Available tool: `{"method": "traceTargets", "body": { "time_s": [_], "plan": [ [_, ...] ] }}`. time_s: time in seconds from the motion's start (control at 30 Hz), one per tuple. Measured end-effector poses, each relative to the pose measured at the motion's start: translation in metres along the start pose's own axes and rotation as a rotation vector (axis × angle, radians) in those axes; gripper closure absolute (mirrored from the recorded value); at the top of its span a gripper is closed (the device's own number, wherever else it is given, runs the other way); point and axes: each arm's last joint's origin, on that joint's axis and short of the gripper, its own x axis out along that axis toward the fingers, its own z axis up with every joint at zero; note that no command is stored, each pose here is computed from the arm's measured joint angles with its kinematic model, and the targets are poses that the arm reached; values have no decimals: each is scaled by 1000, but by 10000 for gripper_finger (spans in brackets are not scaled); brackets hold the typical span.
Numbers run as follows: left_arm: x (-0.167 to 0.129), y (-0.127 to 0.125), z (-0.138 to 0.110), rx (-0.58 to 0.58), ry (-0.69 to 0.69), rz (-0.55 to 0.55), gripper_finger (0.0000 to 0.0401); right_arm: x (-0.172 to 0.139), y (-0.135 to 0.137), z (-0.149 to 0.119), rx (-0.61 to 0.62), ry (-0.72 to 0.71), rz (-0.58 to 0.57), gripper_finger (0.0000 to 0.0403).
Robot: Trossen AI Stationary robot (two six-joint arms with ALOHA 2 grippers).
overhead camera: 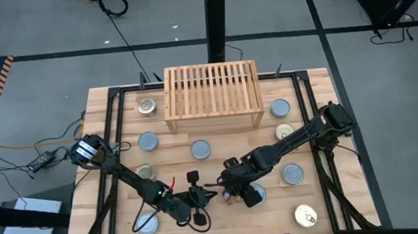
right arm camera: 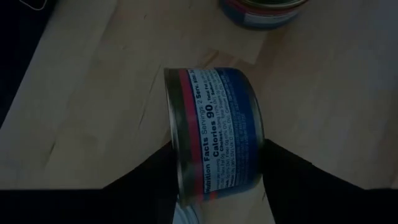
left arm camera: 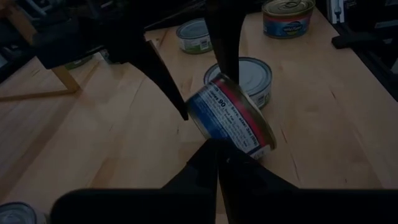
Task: Stack canned seafood by type on shelf
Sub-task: Put the blue-pink tuna can on the shelf
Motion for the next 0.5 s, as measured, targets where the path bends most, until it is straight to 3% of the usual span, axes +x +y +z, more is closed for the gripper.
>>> {"method": "traceTargets", "body": {
  "time_s": [0.23,0.5],
  "plan": [
    [0,0,0,0,0,0,382,-18,2,0,38,-34,-7,207],
    [0,0,0,-1,-1,0,382,-88,2,-7,102,-154,-144,207]
  ]
}}
